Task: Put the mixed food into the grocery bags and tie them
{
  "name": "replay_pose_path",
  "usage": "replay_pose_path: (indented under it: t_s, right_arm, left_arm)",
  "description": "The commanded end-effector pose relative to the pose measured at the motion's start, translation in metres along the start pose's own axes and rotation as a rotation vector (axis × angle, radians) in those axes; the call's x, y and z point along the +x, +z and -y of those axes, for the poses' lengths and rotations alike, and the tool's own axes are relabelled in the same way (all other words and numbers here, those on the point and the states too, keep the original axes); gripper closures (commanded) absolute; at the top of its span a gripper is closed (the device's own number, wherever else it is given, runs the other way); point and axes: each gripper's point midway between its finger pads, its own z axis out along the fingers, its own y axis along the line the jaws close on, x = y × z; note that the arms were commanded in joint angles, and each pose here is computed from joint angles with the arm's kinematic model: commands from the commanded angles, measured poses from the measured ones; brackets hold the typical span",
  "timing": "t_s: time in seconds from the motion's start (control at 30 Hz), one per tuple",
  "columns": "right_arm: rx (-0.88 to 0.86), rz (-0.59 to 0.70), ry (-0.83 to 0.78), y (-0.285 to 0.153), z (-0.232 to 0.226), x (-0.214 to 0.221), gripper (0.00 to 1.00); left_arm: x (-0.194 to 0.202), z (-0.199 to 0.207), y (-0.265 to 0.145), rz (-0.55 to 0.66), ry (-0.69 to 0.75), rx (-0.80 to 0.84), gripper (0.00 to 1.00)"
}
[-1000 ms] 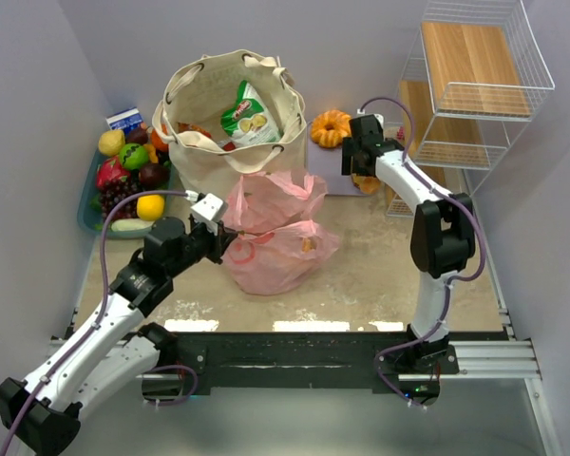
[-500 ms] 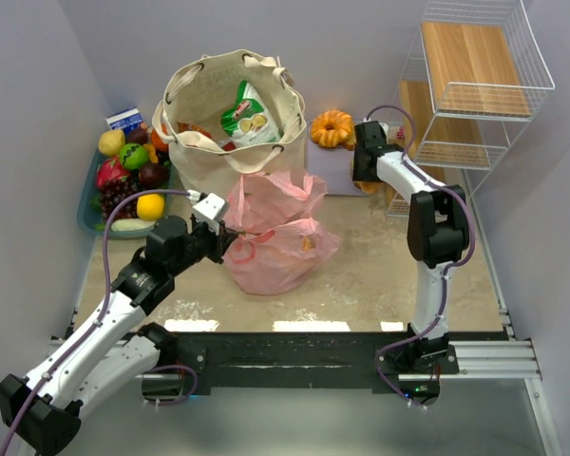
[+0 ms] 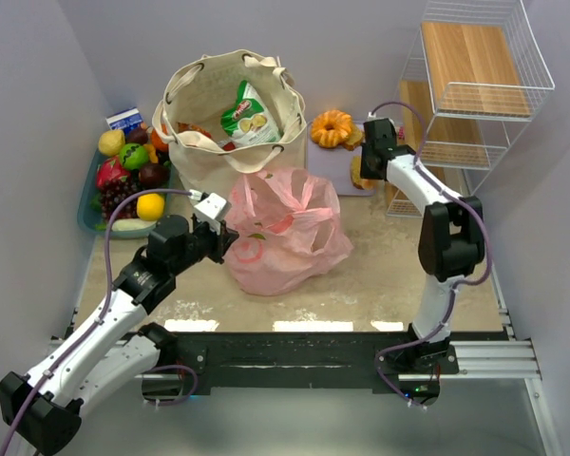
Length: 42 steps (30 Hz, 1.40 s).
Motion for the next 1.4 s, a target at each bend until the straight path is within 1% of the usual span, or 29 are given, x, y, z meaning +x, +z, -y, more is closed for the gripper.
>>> replay_pose_path:
  t_s: [0.0, 0.1, 0.13, 0.2, 0.23, 0.3, 0.33, 0.4, 0.43, 0.47, 0.5, 0.53, 0.6, 0.63, 0.7, 0.73, 0.77, 0.8, 0.83, 0.9, 1.0, 1.03, 1.1, 1.13, 1.2, 1.23, 1.3, 1.33, 1.37]
  right_arm:
    - [-0.131, 0.185, 0.023, -0.082, -0.013, -0.056, 1.00]
    - [-0.198, 0.243, 0.011, -0.117, -0.027, -0.065, 1.00]
    - [-0.227, 0.287, 0.011, -0.139, -0.029, -0.073, 1.00]
    - [-0.296, 0.332, -0.011, -0.165, -0.042, -0.076, 1.00]
    - [-0.334, 0.379, -0.014, -0.190, -0.042, -0.080, 1.00]
    - [-0.417, 0.450, -0.031, -0.220, -0.054, -0.085, 1.00]
    - [-0.475, 0.480, -0.038, -0.240, -0.058, -0.081, 1.00]
    - [-0.541, 0.531, -0.034, -0.263, -0.063, -0.083, 1.00]
    - [-0.574, 0.532, -0.035, -0.270, -0.066, -0.079, 1.00]
    - [-0.596, 0.558, -0.026, -0.284, -0.064, -0.081, 1.00]
    - [-0.609, 0.555, -0.024, -0.287, -0.065, -0.078, 1.00]
    - [-0.619, 0.555, -0.026, -0.291, -0.065, -0.076, 1.00]
    - [-0.662, 0.566, -0.046, -0.305, -0.067, -0.072, 1.00]
    - [-0.684, 0.563, -0.059, -0.307, -0.070, -0.067, 1.00]
    - [-0.760, 0.588, -0.091, -0.324, -0.077, -0.062, 1.00]
    - [-0.781, 0.586, -0.098, -0.325, -0.080, -0.058, 1.00]
    - [-0.802, 0.590, -0.107, -0.330, -0.082, -0.056, 1.00]
    - [-0.849, 0.602, -0.121, -0.340, -0.088, -0.053, 1.00]
    - [-0.864, 0.595, -0.129, -0.340, -0.090, -0.049, 1.00]
    - [-0.911, 0.597, -0.153, -0.348, -0.097, -0.043, 1.00]
    - [-0.970, 0.618, -0.177, -0.364, -0.104, -0.037, 1.00]
    - [-0.991, 0.618, -0.189, -0.368, -0.108, -0.033, 1.00]
    - [-1.030, 0.624, -0.220, -0.377, -0.118, -0.027, 1.00]
    - [-1.038, 0.626, -0.230, -0.380, -0.122, -0.024, 1.00]
    - [-1.074, 0.622, -0.266, -0.387, -0.138, -0.016, 1.00]
    - [-1.086, 0.622, -0.275, -0.390, -0.144, -0.014, 1.00]
    - [-1.126, 0.599, -0.313, -0.394, -0.164, -0.003, 1.00]
    - [-1.144, 0.600, -0.328, -0.400, -0.170, -0.001, 1.00]
    - [-1.145, 0.581, -0.339, -0.394, -0.179, 0.004, 1.00]
  left_arm:
    - [-0.008, 0.000, 0.002, 0.030, 0.019, 0.010, 1.00]
    - [-0.008, 0.001, 0.001, 0.034, 0.017, 0.015, 1.00]
    - [-0.009, 0.002, 0.001, 0.036, 0.019, 0.020, 1.00]
    - [-0.014, 0.005, 0.000, 0.054, 0.021, 0.036, 1.00]
    - [-0.015, 0.007, -0.001, 0.060, 0.024, 0.047, 1.00]
    - [-0.023, 0.009, -0.003, 0.091, 0.014, 0.051, 1.00]
    - [-0.028, 0.009, -0.005, 0.105, 0.005, 0.048, 0.93]
    - [-0.041, 0.010, -0.008, 0.151, -0.042, 0.040, 0.72]
    - [-0.050, 0.010, -0.009, 0.176, -0.067, 0.034, 0.52]
    - [-0.056, 0.010, -0.010, 0.194, -0.108, 0.028, 0.43]
    - [-0.065, 0.010, -0.010, 0.219, -0.127, 0.025, 0.36]
    - [-0.077, 0.009, -0.011, 0.241, -0.143, 0.016, 0.25]
    - [-0.082, 0.003, -0.003, 0.227, -0.188, -0.021, 0.18]
    - [-0.092, 0.002, -0.002, 0.236, -0.195, -0.026, 0.14]
    - [-0.089, -0.001, 0.013, 0.199, -0.213, -0.041, 0.12]
    - [-0.093, -0.001, 0.016, 0.200, -0.218, -0.040, 0.11]
    - [-0.088, 0.000, 0.026, 0.174, -0.225, -0.028, 0.10]
    - [-0.090, 0.001, 0.030, 0.178, -0.225, -0.019, 0.10]
    - [-0.093, 0.001, 0.033, 0.178, -0.224, -0.019, 0.10]
    - [-0.088, -0.002, 0.044, 0.147, -0.221, -0.027, 0.10]
    - [-0.081, -0.007, 0.053, 0.104, -0.209, -0.054, 0.18]
    - [-0.079, -0.008, 0.055, 0.095, -0.205, -0.056, 0.28]
    - [-0.076, -0.008, 0.056, 0.087, -0.195, -0.053, 0.43]
    - [-0.077, -0.008, 0.056, 0.088, -0.192, -0.055, 0.58]
    - [-0.079, -0.009, 0.052, 0.095, -0.176, -0.060, 0.70]
    - [-0.078, -0.009, 0.051, 0.093, -0.168, -0.062, 0.79]
    - [-0.077, -0.011, 0.049, 0.085, -0.140, -0.068, 0.87]
    - [-0.076, -0.011, 0.048, 0.082, -0.131, -0.069, 0.93]
    - [-0.072, -0.012, 0.047, 0.063, -0.115, -0.072, 0.96]
